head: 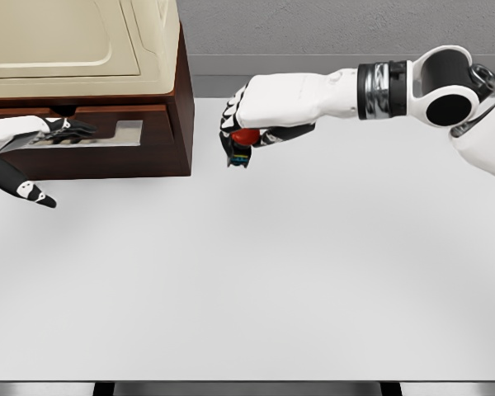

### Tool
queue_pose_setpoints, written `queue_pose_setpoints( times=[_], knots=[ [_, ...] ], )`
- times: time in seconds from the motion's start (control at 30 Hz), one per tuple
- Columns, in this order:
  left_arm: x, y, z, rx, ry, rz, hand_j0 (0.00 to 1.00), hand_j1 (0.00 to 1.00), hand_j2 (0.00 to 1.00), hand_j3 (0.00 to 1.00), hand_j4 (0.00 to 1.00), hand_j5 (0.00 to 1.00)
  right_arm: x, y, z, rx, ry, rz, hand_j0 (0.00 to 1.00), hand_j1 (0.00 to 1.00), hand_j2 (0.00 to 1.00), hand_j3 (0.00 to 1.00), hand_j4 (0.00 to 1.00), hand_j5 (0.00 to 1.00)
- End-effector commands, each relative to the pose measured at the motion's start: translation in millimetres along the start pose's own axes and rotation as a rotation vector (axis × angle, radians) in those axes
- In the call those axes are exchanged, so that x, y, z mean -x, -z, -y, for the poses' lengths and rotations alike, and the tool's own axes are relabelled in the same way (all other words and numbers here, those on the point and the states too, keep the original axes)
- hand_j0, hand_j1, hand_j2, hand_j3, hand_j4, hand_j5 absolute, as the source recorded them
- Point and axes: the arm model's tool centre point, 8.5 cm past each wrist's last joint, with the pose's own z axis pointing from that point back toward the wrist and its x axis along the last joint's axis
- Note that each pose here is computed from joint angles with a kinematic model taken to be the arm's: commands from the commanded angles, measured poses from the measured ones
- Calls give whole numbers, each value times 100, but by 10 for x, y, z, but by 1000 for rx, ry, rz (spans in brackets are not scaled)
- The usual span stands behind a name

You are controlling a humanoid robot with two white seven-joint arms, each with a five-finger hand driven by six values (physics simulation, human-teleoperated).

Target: Open the cabinet drawer with left arm, and place a switch into the drawer with right arm

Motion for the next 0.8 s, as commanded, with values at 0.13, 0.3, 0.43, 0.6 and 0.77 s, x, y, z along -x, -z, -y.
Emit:
queue_pose_setpoints(
  times=[0.13,0.3,0.43,0.6,0.77],
  knots=[
    [15,-68,-4,6,-22,-8,100,100,100,100,100,100,1,46,-36,-7,16,6,48,48,48,48,48,48],
    [61,-67,38,18,-51,-20,100,100,100,100,100,100,17,46,-41,-7,21,1,48,48,48,48,48,48],
    [91,-144,58,28,-81,-29,100,100,100,100,100,100,10,51,-24,-6,17,3,48,48,48,48,48,48],
    [133,-205,71,33,-99,-44,100,100,100,100,100,100,13,64,-18,-11,19,-2,48,48,48,48,48,48],
    [194,-251,69,35,-135,-100,100,100,100,100,100,100,16,59,9,-10,14,-5,48,48,48,48,48,48]
  ],
)
